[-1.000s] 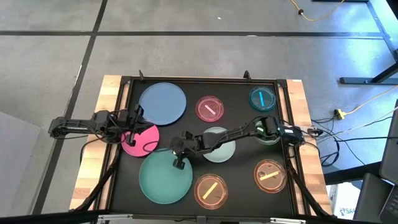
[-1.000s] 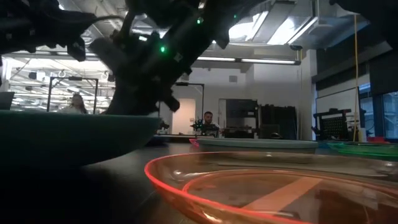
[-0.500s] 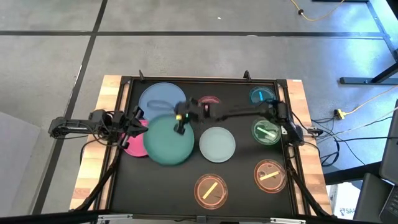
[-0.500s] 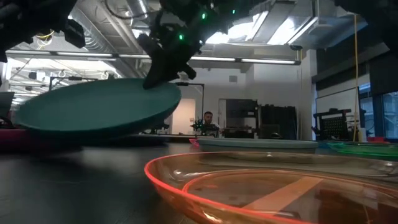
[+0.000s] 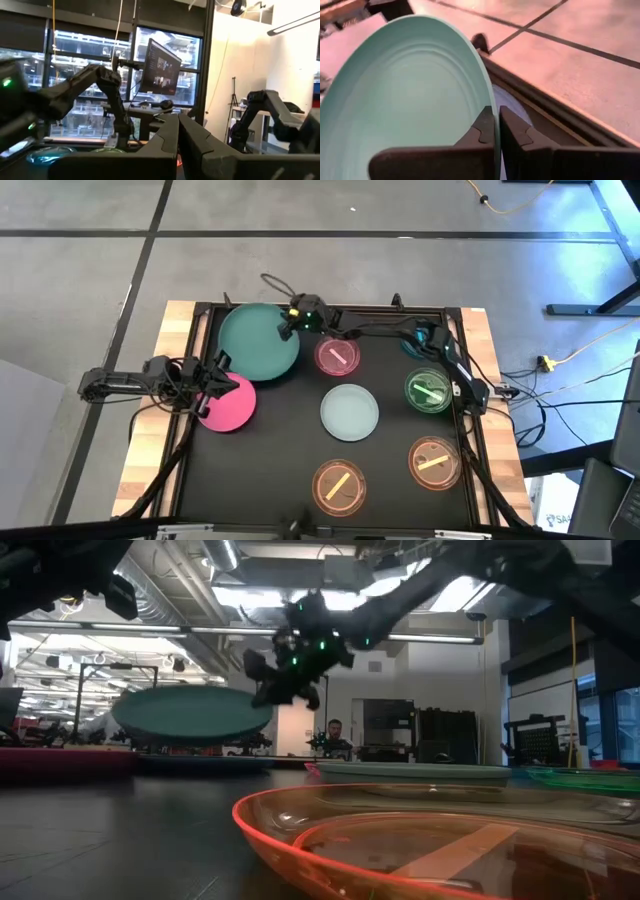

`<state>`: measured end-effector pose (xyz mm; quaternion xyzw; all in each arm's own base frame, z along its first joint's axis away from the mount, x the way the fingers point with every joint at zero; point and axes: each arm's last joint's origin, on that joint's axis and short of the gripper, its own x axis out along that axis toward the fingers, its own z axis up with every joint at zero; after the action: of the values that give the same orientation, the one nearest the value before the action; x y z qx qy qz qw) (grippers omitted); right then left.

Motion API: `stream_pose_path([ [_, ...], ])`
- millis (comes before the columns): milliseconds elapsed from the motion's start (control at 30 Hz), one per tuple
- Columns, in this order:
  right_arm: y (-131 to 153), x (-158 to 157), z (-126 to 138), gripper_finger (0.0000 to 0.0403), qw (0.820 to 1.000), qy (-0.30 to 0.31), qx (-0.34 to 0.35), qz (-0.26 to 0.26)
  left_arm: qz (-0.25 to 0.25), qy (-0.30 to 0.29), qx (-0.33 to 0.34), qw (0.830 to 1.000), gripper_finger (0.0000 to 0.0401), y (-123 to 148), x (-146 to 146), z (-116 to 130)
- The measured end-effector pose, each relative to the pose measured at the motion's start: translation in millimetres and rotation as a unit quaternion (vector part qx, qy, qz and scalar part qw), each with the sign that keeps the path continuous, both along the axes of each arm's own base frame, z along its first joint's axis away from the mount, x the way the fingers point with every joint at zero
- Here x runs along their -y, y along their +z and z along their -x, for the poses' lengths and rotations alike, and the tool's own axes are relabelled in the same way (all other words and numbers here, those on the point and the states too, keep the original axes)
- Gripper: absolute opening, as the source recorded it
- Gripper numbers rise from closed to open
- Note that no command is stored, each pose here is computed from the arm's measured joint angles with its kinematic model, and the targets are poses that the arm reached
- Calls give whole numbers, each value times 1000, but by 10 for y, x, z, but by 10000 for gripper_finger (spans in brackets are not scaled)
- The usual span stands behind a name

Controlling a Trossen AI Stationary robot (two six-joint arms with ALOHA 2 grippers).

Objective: Stack plastic plates
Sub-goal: Stack the green plate on top of the blue plate

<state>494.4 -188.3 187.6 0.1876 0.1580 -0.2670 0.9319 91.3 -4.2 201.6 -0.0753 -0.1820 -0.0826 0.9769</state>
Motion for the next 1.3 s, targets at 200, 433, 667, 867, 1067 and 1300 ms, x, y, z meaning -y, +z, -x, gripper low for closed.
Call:
stream_pose_path([
  [200, -212, 89, -5, 5, 1000, -8, -4, -23, -1, 4, -5, 1000, 0, -9, -2, -4],
  [433, -172, 37, -34, 54, 1000, -25, 6, -10, -1, 4, -6, 1000, 0, -11, -2, -5],
  [667, -124, 3, -43, 150, 1000, -8, 0, 15, -1, 4, -8, 1000, 0, -15, -2, -6],
  [867, 348, -232, 34, 186, 995, 71, -32, 69, -1, 4, -8, 1000, 0, -15, -2, -6],
  [1067, 754, -787, 158, 188, 973, 143, -116, 138, -6, 19, -28, 999, 0, -53, -9, -21],
  [1300, 743, -1289, 350, 189, 947, 212, -182, 161, -6, 58, -74, 996, 0, -139, -31, -46],
])
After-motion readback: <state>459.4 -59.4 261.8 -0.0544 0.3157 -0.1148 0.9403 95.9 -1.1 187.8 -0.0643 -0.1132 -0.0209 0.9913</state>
